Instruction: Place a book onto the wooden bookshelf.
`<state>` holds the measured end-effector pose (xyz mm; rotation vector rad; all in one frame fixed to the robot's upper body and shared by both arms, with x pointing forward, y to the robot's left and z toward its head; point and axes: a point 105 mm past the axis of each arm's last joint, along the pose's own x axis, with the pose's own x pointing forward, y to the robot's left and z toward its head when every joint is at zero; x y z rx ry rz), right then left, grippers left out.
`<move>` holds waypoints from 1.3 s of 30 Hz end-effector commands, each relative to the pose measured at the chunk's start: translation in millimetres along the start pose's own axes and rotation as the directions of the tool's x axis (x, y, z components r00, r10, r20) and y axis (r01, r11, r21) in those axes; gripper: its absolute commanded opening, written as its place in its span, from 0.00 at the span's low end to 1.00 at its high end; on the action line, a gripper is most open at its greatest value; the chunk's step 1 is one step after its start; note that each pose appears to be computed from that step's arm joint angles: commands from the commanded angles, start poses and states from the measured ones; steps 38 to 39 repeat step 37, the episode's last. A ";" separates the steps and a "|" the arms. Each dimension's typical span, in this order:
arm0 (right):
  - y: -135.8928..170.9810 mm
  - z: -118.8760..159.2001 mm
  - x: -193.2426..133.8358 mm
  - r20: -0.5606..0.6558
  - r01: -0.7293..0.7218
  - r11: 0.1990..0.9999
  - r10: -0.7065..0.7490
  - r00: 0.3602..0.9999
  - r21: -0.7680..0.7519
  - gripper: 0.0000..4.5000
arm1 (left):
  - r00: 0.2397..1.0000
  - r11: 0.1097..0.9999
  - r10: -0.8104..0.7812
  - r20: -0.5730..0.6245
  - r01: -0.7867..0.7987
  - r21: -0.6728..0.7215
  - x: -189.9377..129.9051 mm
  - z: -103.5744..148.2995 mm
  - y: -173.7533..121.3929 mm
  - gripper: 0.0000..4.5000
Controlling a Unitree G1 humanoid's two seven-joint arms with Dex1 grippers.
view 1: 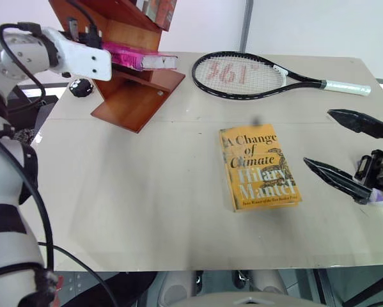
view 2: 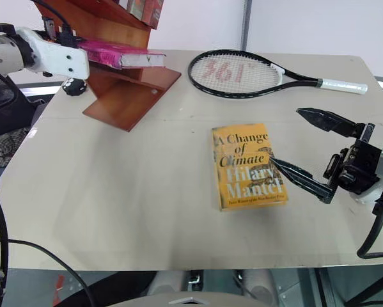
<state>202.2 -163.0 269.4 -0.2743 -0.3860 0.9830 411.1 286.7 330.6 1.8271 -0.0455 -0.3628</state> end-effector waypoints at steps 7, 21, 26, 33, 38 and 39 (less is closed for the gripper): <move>7.1 3.2 1.1 0.016 0.001 1.000 -0.001 1.000 -0.012 1.00 | 0.995 0.964 0.096 0.018 -0.089 -0.250 -38.6 -21.8 27.4 0.98; -12.9 -49.4 -31.0 -0.189 0.140 0.989 -0.129 0.973 0.045 1.00 | 0.493 0.617 0.333 0.804 0.530 -0.581 -93.7 163.1 25.8 0.98; -22.5 -92.8 -64.3 -0.348 0.264 0.962 -0.227 0.910 0.065 1.00 | 0.625 0.241 0.362 0.692 0.654 -0.717 -69.0 195.0 -67.8 0.98; 0.3 -116.0 -116.1 -0.500 0.338 0.937 -0.251 0.828 0.088 1.00 | 0.808 0.036 0.162 0.567 0.569 -0.822 -72.0 166.2 -169.4 0.98; 8.9 -117.0 -128.8 -0.530 0.354 0.931 -0.259 0.808 0.085 1.00 | 0.833 -0.005 0.104 0.543 0.546 -0.838 -77.5 158.3 -195.0 0.98; 8.9 -117.0 -128.8 -0.530 0.354 0.931 -0.259 0.808 0.085 1.00 | 0.833 -0.005 0.104 0.543 0.546 -0.838 -77.5 158.3 -195.0 0.98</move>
